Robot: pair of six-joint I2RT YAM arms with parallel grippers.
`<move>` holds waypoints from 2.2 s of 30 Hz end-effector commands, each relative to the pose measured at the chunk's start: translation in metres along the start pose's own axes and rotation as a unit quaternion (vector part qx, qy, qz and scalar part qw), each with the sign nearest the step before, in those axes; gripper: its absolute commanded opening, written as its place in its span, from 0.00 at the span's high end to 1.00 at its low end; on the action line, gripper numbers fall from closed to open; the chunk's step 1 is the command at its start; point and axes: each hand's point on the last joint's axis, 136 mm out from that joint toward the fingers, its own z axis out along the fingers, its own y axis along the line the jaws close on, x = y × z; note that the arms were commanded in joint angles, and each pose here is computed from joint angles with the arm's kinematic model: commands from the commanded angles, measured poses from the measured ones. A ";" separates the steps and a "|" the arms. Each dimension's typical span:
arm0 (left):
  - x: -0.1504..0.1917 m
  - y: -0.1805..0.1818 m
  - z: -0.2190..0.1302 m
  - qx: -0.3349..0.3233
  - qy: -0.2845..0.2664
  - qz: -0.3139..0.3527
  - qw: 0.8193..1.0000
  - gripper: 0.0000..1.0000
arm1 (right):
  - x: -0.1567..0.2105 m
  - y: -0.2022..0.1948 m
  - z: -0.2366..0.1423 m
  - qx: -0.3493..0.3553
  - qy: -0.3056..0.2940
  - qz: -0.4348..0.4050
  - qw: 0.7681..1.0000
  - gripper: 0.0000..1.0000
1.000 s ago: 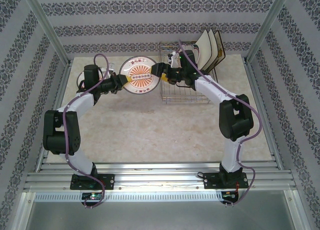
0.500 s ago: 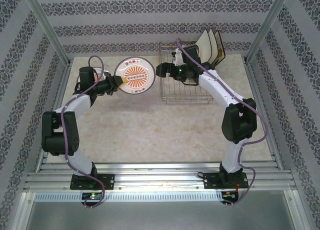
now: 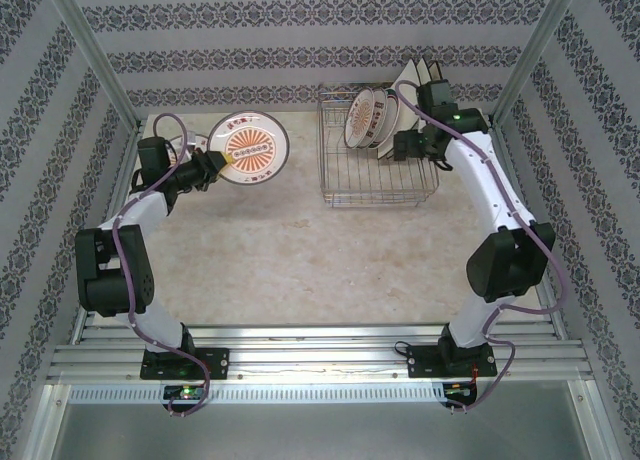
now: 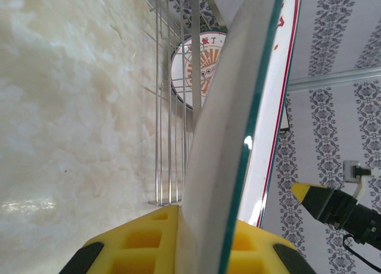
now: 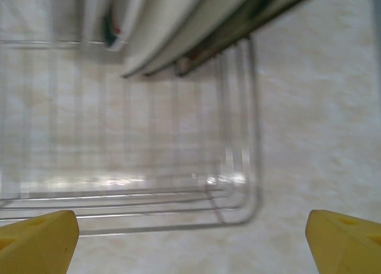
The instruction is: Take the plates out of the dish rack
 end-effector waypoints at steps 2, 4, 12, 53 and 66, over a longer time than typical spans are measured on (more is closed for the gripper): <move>-0.016 -0.011 -0.021 -0.004 -0.038 0.034 0.999 1.00 | 0.022 -0.040 -0.006 0.073 0.032 -0.019 0.997 0.02; -0.018 -0.003 -0.025 -0.020 -0.049 0.031 0.998 1.00 | 0.028 -0.046 -0.003 0.075 0.035 -0.013 0.997 0.02; -0.028 0.030 -0.041 -0.047 -0.087 -0.002 0.995 1.00 | 0.040 -0.061 0.006 0.077 0.053 -0.002 0.996 0.02; -0.068 0.119 -0.066 -0.109 -0.156 -0.073 0.979 1.00 | 0.050 -0.060 0.015 0.067 0.059 -0.007 0.996 0.02; -0.092 0.142 -0.069 -0.135 -0.173 -0.081 0.972 1.00 | 0.051 -0.058 0.021 0.065 0.067 -0.010 0.996 0.02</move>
